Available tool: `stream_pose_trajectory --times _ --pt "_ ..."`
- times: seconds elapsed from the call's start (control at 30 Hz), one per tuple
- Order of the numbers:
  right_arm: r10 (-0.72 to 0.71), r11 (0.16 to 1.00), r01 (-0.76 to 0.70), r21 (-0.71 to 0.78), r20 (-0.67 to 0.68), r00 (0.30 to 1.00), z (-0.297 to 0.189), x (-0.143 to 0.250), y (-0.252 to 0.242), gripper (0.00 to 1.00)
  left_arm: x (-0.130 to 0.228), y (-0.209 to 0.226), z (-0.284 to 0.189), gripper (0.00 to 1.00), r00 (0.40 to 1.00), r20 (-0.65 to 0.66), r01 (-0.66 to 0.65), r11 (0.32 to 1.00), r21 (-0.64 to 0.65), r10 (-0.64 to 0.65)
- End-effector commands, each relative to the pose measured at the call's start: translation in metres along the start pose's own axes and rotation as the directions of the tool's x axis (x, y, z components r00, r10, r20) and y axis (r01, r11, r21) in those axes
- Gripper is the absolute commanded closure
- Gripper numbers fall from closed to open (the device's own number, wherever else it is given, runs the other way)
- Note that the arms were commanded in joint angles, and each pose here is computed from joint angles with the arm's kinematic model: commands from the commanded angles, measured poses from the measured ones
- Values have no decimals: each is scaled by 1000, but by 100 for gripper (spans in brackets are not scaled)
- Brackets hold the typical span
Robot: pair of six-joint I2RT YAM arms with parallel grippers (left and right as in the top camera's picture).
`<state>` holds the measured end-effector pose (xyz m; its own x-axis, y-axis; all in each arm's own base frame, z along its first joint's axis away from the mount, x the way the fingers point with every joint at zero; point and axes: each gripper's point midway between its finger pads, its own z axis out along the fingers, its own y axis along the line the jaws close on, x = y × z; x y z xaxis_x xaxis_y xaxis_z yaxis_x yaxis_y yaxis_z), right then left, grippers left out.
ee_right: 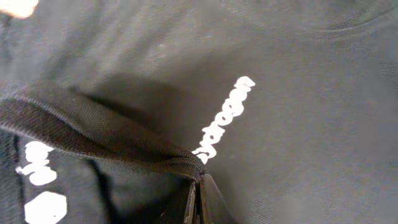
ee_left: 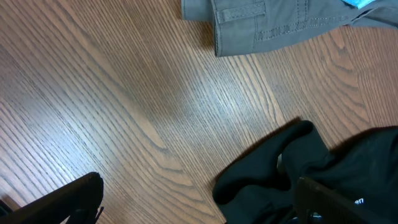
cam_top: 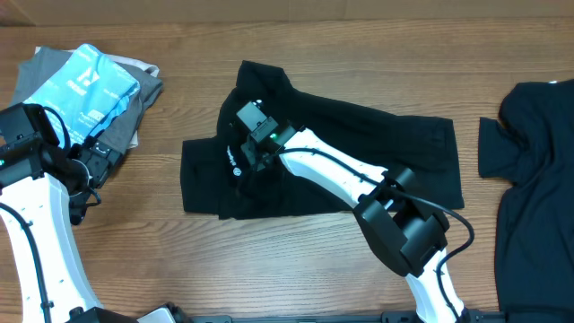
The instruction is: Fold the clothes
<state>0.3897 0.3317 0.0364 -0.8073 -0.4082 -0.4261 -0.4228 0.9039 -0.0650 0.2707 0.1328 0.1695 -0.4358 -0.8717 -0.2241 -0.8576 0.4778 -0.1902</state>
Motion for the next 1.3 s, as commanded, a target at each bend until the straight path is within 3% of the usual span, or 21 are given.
stream_pose_trajectory --times 0.0,0.17,0.43,0.57,0.73,0.9,1.0,1.13,1.17,1.23,1.27 --pt "42 999 -44 21 73 996 -13 -28 -21 96 -1 -2 0 0 1000 -2 -20 1000 4 20" --pt "60 998 -58 -19 87 994 -11 -34 -20 86 -1 -2 0 0 1000 -2 -20 1000 4 20" --pt "64 998 -62 -24 107 992 -11 -39 -19 84 -1 -2 0 0 1000 -2 -20 1000 4 20" --pt "84 994 -74 -75 135 987 -34 -55 -13 80 -1 -2 0 0 1000 -2 -20 1000 4 20" --pt "168 959 -157 -238 30 985 -71 -55 13 75 -1 -2 0 0 1000 -2 -20 1000 4 20" --pt "218 939 -242 -246 -118 969 -70 -24 18 72 -1 -2 0 0 1000 -2 -20 1000 4 20" --pt "146 952 -183 -245 -162 976 -68 -10 18 70 -1 -2 0 0 1000 -2 -20 1000 4 20" --pt "-152 924 79 -375 -169 974 -73 12 32 67 -1 -2 0 0 1000 -2 -20 1000 4 20" --pt "-193 918 118 -378 -168 967 -74 16 31 62 -1 -2 0 0 1000 -2 -20 1000 4 20" --pt "-213 916 138 -377 -165 963 -74 17 30 43 -1 -2 0 0 1000 -2 -20 1000 4 20" --pt "-210 914 134 -382 -165 964 -74 16 30 42 -1 -2 0 0 1000 -2 -20 1000 4 20"
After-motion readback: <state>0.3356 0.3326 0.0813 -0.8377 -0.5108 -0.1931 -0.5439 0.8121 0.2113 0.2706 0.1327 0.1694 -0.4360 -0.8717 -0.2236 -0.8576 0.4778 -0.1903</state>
